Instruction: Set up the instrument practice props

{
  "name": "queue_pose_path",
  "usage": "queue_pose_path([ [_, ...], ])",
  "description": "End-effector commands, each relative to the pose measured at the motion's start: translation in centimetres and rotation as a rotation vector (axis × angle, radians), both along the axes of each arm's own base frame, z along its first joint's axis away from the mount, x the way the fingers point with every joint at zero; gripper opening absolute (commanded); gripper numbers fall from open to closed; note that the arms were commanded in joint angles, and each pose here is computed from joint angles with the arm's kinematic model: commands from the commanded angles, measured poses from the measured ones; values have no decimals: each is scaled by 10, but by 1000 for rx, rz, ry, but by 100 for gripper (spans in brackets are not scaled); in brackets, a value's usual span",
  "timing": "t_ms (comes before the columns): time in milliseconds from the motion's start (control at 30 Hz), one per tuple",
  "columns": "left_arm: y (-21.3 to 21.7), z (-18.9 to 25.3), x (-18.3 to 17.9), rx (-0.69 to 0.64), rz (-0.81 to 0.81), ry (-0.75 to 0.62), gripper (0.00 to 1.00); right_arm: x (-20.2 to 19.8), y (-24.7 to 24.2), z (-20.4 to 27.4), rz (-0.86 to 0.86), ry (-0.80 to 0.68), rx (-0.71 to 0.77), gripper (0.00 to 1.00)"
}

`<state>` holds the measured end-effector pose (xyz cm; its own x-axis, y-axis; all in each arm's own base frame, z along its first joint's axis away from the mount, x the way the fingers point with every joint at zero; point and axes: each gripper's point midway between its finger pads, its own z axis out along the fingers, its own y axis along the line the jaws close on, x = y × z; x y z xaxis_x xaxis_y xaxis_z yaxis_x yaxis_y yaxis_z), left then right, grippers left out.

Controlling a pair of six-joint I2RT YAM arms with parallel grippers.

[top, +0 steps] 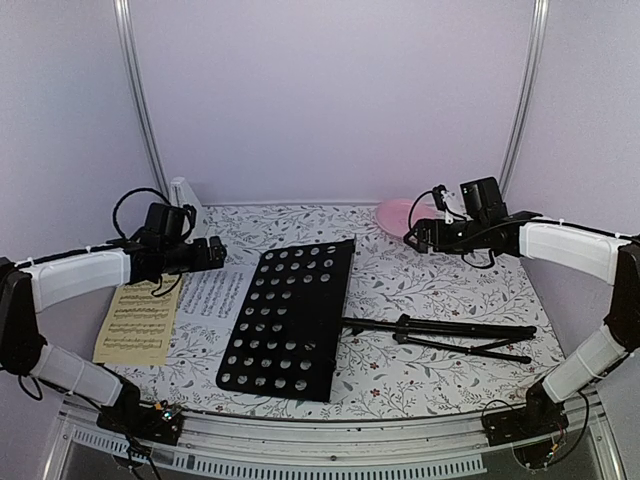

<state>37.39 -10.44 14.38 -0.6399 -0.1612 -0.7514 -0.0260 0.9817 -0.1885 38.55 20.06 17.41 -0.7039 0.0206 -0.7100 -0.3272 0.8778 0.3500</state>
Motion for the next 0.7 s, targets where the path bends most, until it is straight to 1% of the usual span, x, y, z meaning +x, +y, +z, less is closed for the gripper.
queue_pose_path([
  [0,-40,-3,-9,-147,-142,-6,99,-1,27,18,98,5,82,99],
  [133,-57,-9,-25,-219,-223,-4,99,-13,46,20,166,94,173,99],
  [267,-63,-13,-35,-259,-254,-3,99,-32,63,28,147,210,301,99],
  [367,-67,-10,-38,-288,-264,-18,99,-43,72,30,97,303,347,99],
  [500,-67,-7,-37,-299,-248,-33,99,-51,84,26,9,427,324,99],
  [633,-62,-9,-36,-288,-208,-33,99,-54,94,26,-106,467,223,100],
  [667,-60,-10,-36,-283,-195,-30,99,-57,94,23,-139,483,184,99],
])
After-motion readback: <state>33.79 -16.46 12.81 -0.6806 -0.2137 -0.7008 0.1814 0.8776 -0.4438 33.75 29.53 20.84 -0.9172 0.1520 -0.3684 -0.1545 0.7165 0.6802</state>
